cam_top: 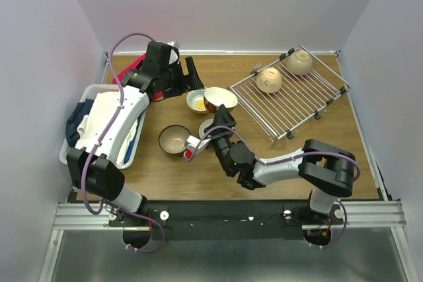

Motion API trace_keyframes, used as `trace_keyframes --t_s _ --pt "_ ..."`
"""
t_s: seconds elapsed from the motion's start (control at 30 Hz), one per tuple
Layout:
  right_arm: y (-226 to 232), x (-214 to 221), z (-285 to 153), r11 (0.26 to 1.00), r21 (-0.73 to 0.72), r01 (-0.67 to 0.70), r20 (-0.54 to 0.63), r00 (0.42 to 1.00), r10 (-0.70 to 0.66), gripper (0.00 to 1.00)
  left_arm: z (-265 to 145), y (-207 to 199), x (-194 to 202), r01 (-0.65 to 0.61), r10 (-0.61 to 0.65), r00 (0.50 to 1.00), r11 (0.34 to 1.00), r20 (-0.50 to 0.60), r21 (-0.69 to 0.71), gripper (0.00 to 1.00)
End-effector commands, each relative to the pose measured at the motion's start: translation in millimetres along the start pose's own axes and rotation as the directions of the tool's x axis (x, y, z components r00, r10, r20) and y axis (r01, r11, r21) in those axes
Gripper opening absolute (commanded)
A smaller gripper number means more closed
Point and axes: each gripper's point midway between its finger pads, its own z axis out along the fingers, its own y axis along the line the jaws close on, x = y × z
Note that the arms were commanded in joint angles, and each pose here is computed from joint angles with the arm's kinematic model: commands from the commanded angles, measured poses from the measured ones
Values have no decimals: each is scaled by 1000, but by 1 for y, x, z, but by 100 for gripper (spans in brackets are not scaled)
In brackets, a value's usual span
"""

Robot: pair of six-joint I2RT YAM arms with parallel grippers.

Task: Unload the bowls from the dish rack

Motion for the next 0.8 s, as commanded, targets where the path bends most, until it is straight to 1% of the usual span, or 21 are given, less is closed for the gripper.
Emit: trace_keyframes --t_s 0.0,0.1,0.2,0.23,0.27,0.37,0.43,0.53,0.63,0.67,0.73,0.77 --pt "-30 -15 -4 986 138 -92 44 995 87 25 -8 -14 10 53 -49 996 997 -75 50 99" --pt "-24 -18 -6 987 138 -85 49 996 79 25 -4 -9 19 68 -64 992 997 -112 31 98" --pt "-19 -24 -8 988 133 -78 61 996 70 25 4 -4 35 87 -82 978 996 -191 22 95" --pt "-18 -26 -8 989 130 -78 63 996 70 25 5 -1 40 92 -87 974 996 -210 15 93" --pt "-16 -26 -8 989 128 -76 61 996 69 25 9 1 44 90 -86 970 996 -227 9 88" --pt "-15 -29 -10 990 125 -71 67 996 63 25 13 7 53 90 -90 963 996 -255 -12 81" --pt "-16 -29 -11 991 119 -67 70 996 59 25 17 12 60 90 -94 955 996 -282 -27 80" --pt "-14 -29 -13 992 104 -66 73 996 59 25 23 16 70 82 -91 944 996 -317 -41 75" --pt "-10 -30 -16 994 87 -60 79 995 53 26 28 13 80 69 -79 930 997 -360 -39 67" --pt "-10 -31 -17 995 85 -61 82 995 54 26 30 12 83 67 -76 925 997 -372 -39 62" --pt "-8 -31 -18 995 80 -56 80 996 49 26 30 6 88 48 -53 918 999 -393 -22 56" --pt "-7 -31 -18 995 79 -55 80 996 48 26 32 7 92 44 -51 913 999 -405 -27 49"
